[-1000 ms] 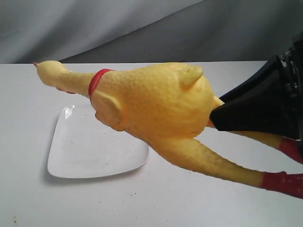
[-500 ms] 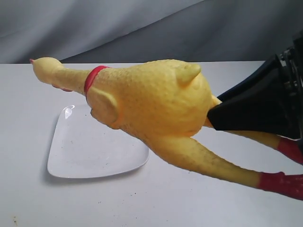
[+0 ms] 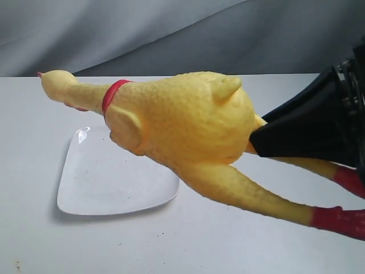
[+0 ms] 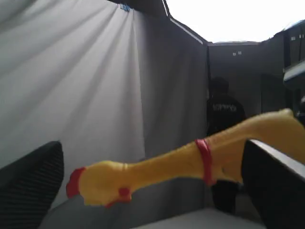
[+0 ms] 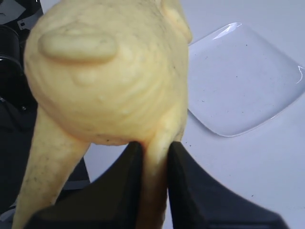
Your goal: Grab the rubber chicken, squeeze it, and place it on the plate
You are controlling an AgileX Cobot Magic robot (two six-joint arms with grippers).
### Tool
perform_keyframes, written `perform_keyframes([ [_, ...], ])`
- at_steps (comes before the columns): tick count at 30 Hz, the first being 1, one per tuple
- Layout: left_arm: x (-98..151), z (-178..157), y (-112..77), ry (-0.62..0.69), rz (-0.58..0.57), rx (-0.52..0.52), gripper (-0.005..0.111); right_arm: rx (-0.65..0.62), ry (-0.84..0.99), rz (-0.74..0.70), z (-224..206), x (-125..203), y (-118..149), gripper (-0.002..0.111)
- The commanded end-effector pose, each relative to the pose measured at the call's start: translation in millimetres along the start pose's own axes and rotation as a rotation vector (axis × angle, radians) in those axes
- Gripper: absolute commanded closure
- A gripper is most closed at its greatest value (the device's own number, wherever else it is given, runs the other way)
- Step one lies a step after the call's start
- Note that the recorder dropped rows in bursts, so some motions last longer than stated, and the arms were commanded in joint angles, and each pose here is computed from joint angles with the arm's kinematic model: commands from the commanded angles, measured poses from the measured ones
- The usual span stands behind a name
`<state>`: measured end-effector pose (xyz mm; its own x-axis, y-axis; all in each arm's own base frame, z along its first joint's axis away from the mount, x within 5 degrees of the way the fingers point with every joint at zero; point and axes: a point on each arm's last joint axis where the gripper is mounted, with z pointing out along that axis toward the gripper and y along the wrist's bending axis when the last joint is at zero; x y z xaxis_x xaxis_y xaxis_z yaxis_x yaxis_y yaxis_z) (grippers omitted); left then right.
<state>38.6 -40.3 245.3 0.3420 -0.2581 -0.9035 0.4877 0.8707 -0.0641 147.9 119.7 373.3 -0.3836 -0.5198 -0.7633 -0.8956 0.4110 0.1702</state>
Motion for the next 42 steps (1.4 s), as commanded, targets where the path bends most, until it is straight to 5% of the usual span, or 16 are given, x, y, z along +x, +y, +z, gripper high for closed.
perform_keyframes([
  [1,-7,3,-10.4,0.07,0.114,0.088,0.004,-0.027,-0.02,0.104,6,-4,-3,0.108],
  [5,-36,13,-24.2,0.086,0.25,0.203,0.004,-0.055,0.022,0.187,21,-4,-14,0.108],
  [7,-49,27,-23.2,0.233,0.436,0.252,0.004,-0.104,0.009,0.203,29,-7,-18,0.108],
  [9,-52,47,-18.6,0.303,0.46,0.345,0.004,-0.15,-0.029,0.195,32,-11,-17,0.108],
  [17,-21,105,-8.2,0.514,0.513,0.575,0.004,-0.184,-0.039,0.19,33,-12,-15,0.108],
  [23,-7,131,-15.0,0.49,0.796,0.653,0.004,-0.195,-0.03,0.196,33,-11,-14,0.108],
  [29,-5,135,-22.9,0.464,0.837,0.695,0.008,-0.2,-0.023,0.193,33,-11,-14,0.108],
  [32,-9,138,-24.5,0.442,0.788,0.68,0.028,-0.189,-0.012,0.186,33,-10,-15,0.108],
  [38,-15,137,-32.4,0.394,0.729,0.747,0.108,-0.156,0.008,0.188,33,-8,-17,0.108],
  [42,-14,137,-31.0,0.405,0.74,0.735,0.106,-0.149,0.004,0.19,34,-8,-18,0.108],
])
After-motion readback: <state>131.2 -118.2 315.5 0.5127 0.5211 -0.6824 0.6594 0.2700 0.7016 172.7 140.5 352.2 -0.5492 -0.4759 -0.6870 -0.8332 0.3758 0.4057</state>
